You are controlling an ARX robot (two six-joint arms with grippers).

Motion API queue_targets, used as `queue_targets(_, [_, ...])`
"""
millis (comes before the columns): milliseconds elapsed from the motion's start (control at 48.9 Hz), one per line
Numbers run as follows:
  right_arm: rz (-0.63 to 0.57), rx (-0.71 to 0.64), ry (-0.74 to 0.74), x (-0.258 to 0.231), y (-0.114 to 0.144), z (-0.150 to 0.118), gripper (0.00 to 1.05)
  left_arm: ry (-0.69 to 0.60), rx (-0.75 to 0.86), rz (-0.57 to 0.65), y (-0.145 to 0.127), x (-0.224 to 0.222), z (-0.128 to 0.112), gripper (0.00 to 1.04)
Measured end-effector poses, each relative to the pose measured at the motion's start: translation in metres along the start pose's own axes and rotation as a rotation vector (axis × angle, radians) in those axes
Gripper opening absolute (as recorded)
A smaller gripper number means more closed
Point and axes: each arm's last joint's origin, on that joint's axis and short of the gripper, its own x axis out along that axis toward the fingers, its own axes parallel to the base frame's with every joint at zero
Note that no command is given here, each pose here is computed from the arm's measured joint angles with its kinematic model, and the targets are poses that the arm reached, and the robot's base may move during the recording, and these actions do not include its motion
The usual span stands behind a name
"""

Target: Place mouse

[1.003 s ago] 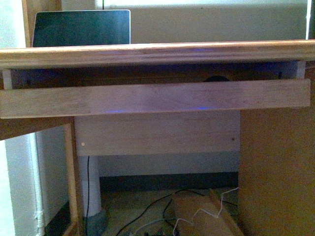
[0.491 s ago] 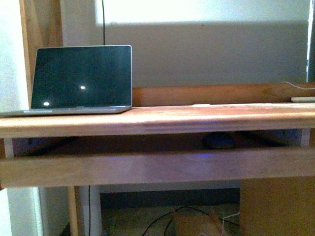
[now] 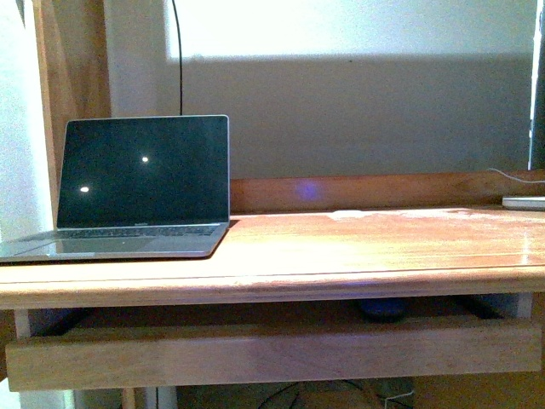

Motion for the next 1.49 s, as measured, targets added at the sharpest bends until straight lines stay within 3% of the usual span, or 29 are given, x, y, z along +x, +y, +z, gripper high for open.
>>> queue_targets(123, [0.0,0.0,0.0,0.0,0.0,0.0,0.97,0.068,0.026,-0.069,-0.004,0.012,0.003,0.97])
queue_targets(307, [0.0,0.0,0.0,0.0,0.0,0.0,0.97,0.088,0.193,-0.158,-0.003,0.046,0.033,0.97])
queue_targets(532, [0.0,0.0,0.0,0.0,0.0,0.0,0.97,-0.07,0.672,-0.134,0.007,0.117,0.069,0.97])
queue_targets(594, [0.0,0.0,0.0,0.0,0.0,0.0,0.97,-0.147,0.875,-0.131,0.007,0.141,0.077,0.97])
queue_targets(860, [0.0,0.0,0.0,0.0,0.0,0.0,0.97,-0.264,1.232,-0.224,-0.01,0.179,0.069,0.97])
queue_targets(1105, [0.0,0.0,0.0,0.0,0.0,0.0,0.97,-0.316,1.332,-0.293,-0.035,0.188,0.053,0.97])
queue_targets(1494, [0.0,0.0,0.0,0.0,0.0,0.0,0.97,-0.325,1.366,-0.333,-0.037,0.209,0.037,0.97])
